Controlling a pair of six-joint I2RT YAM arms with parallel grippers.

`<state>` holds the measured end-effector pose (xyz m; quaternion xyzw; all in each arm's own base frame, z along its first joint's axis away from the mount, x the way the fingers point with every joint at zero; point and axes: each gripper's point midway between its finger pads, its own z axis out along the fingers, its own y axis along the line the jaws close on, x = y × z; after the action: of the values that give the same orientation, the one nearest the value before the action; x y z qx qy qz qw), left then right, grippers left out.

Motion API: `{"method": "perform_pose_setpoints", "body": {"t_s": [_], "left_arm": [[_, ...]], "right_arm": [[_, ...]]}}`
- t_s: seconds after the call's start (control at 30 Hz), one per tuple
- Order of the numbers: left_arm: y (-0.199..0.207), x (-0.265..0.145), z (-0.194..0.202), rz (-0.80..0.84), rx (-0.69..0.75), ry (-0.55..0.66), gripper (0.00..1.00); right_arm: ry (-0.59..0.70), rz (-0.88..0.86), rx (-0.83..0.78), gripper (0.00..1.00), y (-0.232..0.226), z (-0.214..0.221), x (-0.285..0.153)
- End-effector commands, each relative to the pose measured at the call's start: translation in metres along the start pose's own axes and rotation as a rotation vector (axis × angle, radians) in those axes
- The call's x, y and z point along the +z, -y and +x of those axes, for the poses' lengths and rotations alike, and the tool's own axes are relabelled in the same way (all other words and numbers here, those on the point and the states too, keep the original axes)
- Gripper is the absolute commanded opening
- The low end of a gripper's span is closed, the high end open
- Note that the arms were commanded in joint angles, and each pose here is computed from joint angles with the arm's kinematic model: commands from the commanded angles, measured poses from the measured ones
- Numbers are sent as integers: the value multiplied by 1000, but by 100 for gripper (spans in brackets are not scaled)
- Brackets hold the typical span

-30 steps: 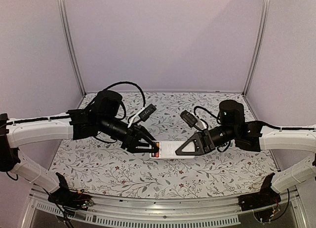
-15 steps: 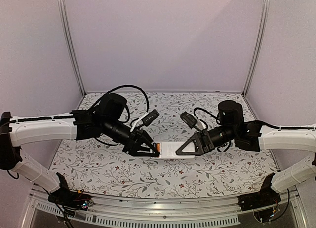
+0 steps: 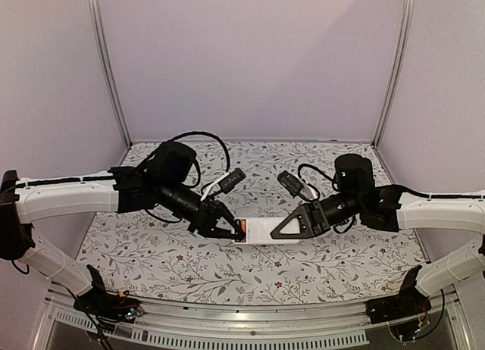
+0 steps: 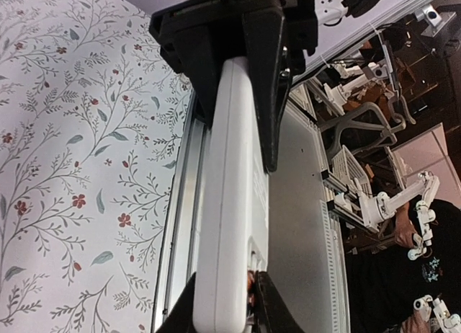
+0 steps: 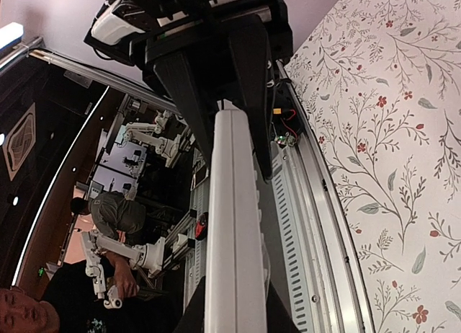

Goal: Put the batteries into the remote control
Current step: Load the battery into the battery compartment.

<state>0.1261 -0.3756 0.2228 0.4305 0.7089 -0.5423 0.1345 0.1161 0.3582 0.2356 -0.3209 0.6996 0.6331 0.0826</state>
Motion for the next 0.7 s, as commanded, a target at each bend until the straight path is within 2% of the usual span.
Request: {"method": "perform_pose_setpoints", "body": {"t_s": [0.0,0.07,0.2,0.3,0.4,0.5,0.6,0.67], "left_arm": [[-19,2,-6,-77,11,11,27],[-16,-1,-8,-77,38,23,50],[-11,-13,-17,-133,125,74,73],[-6,-26,-22,-216,227,124,98],[-8,-35,-26,-276,254,156,99],[-1,-21,-18,-178,219,98,91],[1,-16,-13,-256,335,75,99],[3,-14,-10,-333,436,50,99]], "right_arm": [[-3,-56,-19,0,-19,-6,-2],[-7,-49,-14,0,-17,-5,-2],[-32,-6,3,0,-6,3,-2],[-41,18,-6,0,-1,5,-2],[-44,19,-15,0,-3,6,-3],[-55,20,-34,0,-6,5,-4],[-67,32,-23,0,-1,5,-2],[-69,39,-4,0,3,4,0]]}}
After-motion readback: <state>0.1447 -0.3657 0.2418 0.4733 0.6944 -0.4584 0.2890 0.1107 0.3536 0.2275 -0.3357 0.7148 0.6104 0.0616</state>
